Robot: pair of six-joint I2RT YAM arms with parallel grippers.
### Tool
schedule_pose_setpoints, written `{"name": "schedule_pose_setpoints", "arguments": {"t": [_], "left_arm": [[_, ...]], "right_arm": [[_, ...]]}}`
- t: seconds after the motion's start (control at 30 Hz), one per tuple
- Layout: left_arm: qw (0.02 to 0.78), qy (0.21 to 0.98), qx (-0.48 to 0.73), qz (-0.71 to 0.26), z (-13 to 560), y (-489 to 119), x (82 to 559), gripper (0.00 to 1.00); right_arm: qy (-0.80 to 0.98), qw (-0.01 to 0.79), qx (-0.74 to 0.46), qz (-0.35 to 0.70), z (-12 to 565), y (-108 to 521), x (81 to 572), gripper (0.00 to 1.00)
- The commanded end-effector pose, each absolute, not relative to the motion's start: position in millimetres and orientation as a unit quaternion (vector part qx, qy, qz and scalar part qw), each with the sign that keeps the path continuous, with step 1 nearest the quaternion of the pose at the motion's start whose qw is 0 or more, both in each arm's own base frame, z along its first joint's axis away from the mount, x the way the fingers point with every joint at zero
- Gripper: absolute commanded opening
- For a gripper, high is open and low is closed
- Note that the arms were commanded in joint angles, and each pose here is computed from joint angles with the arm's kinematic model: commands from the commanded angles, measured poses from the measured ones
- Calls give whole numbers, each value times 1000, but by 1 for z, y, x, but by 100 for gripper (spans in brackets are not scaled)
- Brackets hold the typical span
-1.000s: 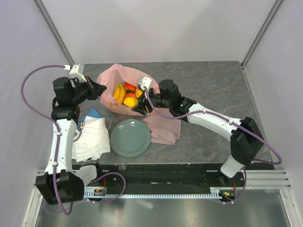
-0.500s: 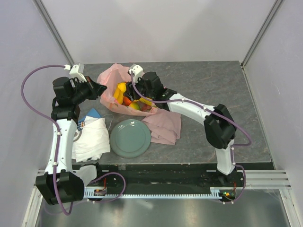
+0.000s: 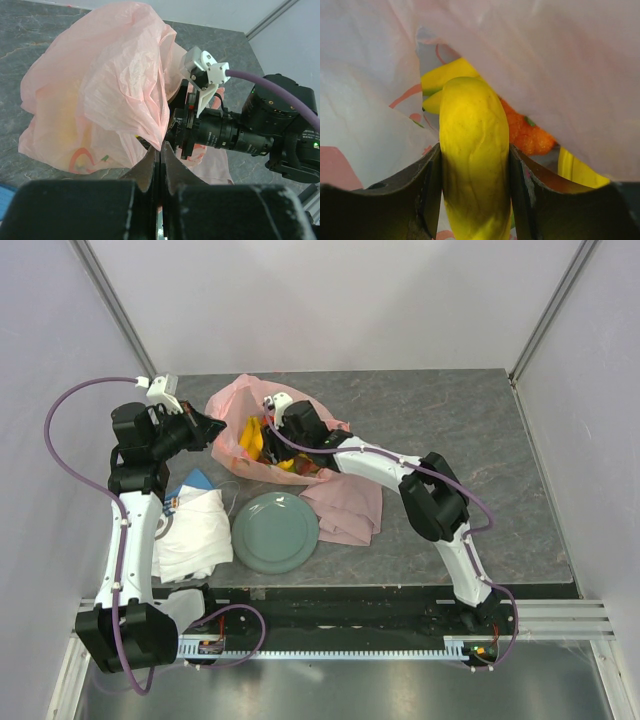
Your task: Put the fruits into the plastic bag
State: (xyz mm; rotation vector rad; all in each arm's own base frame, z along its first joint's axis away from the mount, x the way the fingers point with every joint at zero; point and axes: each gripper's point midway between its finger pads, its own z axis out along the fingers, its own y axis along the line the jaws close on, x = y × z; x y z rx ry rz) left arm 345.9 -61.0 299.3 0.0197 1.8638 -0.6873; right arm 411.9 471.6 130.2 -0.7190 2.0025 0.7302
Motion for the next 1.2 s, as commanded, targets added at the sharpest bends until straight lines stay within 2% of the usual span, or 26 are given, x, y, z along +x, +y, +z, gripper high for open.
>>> {"name": "schedule_pose_setpoints", "arguments": {"t": [0.0, 0.5, 0.6, 0.83, 0.9, 1.03, 1.17], "left_arm": [[554, 775, 15, -304, 309, -67, 345, 2], [552, 775, 15, -306, 308, -67, 345, 1], [552, 776, 14, -305, 308, -67, 345, 1], [552, 775, 16, -307, 309, -68, 345, 2], [552, 775, 15, -307, 309, -68, 345, 2], [551, 776, 14, -307, 308, -67, 346, 2], [551, 776, 15, -307, 308, -67, 345, 1]], "right_arm": [[797, 427, -286, 318, 139, 485, 405, 2], [806, 387, -316, 318, 105, 504, 386, 15], [806, 390, -317, 313, 106, 502, 388, 23], [801, 396, -326, 309, 111, 500, 387, 53], [796, 400, -329, 313, 115, 501, 387, 56], [788, 407, -331, 323, 121, 503, 386, 69], [781, 414, -331, 329, 129, 504, 385, 75]]}}
